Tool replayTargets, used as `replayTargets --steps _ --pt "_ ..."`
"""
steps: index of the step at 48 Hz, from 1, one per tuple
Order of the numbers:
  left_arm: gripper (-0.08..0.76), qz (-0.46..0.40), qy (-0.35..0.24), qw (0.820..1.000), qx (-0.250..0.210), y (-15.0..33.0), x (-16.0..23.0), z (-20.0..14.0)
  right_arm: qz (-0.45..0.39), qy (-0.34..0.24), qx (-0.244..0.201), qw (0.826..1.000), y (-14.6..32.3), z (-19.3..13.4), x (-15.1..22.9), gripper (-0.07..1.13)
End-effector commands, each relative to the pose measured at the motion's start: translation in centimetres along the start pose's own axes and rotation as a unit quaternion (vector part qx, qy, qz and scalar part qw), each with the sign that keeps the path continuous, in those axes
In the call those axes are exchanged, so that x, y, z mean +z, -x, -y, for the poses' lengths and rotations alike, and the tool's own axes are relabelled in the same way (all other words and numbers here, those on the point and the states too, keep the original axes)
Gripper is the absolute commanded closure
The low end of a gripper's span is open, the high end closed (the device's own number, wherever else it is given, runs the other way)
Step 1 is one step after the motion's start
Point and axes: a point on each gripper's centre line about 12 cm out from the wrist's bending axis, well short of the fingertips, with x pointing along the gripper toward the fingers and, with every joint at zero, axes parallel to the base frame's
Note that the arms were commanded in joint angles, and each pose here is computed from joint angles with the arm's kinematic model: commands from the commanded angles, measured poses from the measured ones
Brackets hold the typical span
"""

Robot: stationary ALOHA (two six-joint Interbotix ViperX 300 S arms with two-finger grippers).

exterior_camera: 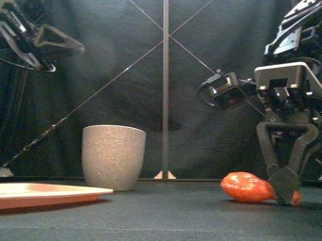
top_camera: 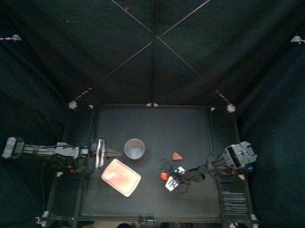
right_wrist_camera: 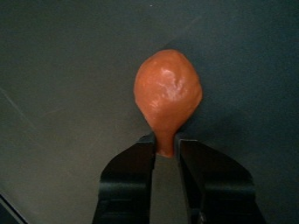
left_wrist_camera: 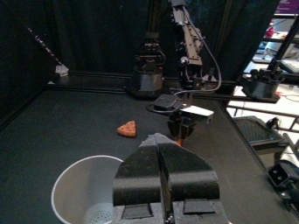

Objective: Pick the drumstick then place it on the pink plate
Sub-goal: Place drumstick on the pink plate

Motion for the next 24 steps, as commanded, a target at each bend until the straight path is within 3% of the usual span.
replayTargets --steps 1,10,24 --pt "0.620 0.008 0.002 1.000 0.000 -0.1 0.5 0.0 0.010 -0.002 0.016 1.000 0.8 -0.9 0.7 0.58" --pt "0.620 0.008 0.001 1.000 0.000 -0.1 0.5 0.0 0.050 0.016 0.058 0.997 2.9 -3.6 3.0 0.58" --pt "0.620 0.018 0.001 1.000 0.001 -0.2 0.8 0.0 0.164 0.117 0.096 0.975 5.2 -8.9 8.3 0.58"
